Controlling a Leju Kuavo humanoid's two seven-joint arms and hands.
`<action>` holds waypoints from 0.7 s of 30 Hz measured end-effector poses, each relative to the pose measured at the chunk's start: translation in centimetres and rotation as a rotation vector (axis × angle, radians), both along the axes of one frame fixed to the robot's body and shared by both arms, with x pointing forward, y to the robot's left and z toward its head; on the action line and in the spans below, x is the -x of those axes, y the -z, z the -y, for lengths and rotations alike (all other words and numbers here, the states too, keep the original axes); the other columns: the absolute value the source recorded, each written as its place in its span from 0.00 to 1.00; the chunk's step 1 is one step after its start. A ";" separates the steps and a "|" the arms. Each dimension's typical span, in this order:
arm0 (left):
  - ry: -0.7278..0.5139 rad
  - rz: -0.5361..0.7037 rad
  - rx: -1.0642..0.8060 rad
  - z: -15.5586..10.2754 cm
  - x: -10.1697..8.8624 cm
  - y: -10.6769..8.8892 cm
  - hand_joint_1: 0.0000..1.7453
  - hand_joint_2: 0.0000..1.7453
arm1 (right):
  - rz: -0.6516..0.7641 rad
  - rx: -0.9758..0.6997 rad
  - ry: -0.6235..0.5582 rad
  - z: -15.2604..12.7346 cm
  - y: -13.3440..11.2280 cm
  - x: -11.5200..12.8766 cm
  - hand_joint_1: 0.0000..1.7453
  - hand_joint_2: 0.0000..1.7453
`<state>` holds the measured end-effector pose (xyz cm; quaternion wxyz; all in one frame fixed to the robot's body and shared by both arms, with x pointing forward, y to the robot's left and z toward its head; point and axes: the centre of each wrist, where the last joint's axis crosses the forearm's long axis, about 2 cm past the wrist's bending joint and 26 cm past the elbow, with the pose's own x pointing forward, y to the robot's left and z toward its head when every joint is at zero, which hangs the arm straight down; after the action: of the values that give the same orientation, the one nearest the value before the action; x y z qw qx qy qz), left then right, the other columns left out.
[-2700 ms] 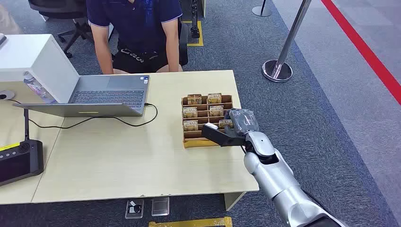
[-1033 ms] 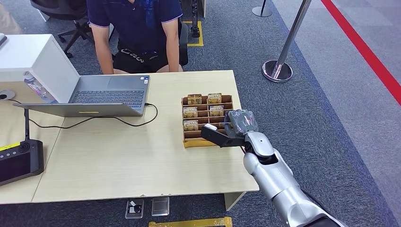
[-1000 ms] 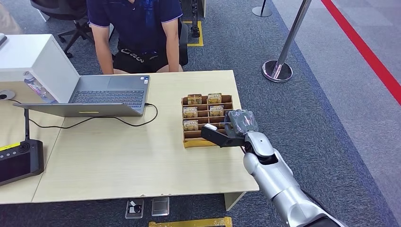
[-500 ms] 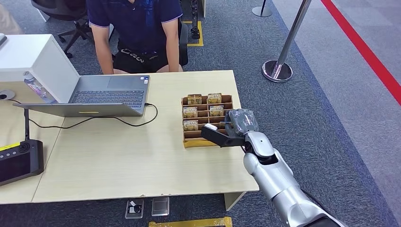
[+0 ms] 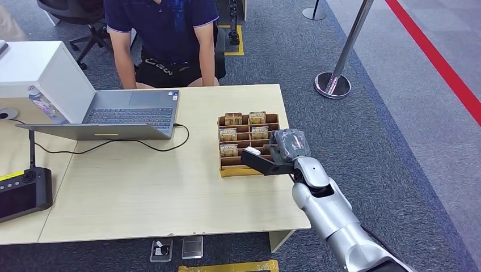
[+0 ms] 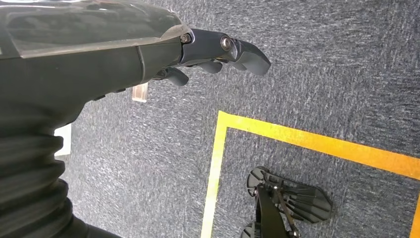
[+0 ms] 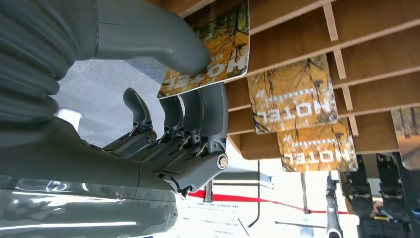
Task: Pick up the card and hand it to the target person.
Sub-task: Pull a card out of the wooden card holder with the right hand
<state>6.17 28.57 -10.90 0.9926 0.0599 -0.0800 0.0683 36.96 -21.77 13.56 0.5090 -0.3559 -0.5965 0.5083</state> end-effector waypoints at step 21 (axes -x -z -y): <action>-0.003 -0.002 0.009 0.0 0.2 0.0 0.00 1.00 | 0.133 -0.051 -0.038 -0.5 -3.0 0.9 0.75 1.00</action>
<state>5.98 28.55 -10.93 0.9929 0.0556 -0.0785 0.0699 36.02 -21.32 16.56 0.4676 -0.3645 -0.6483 0.4778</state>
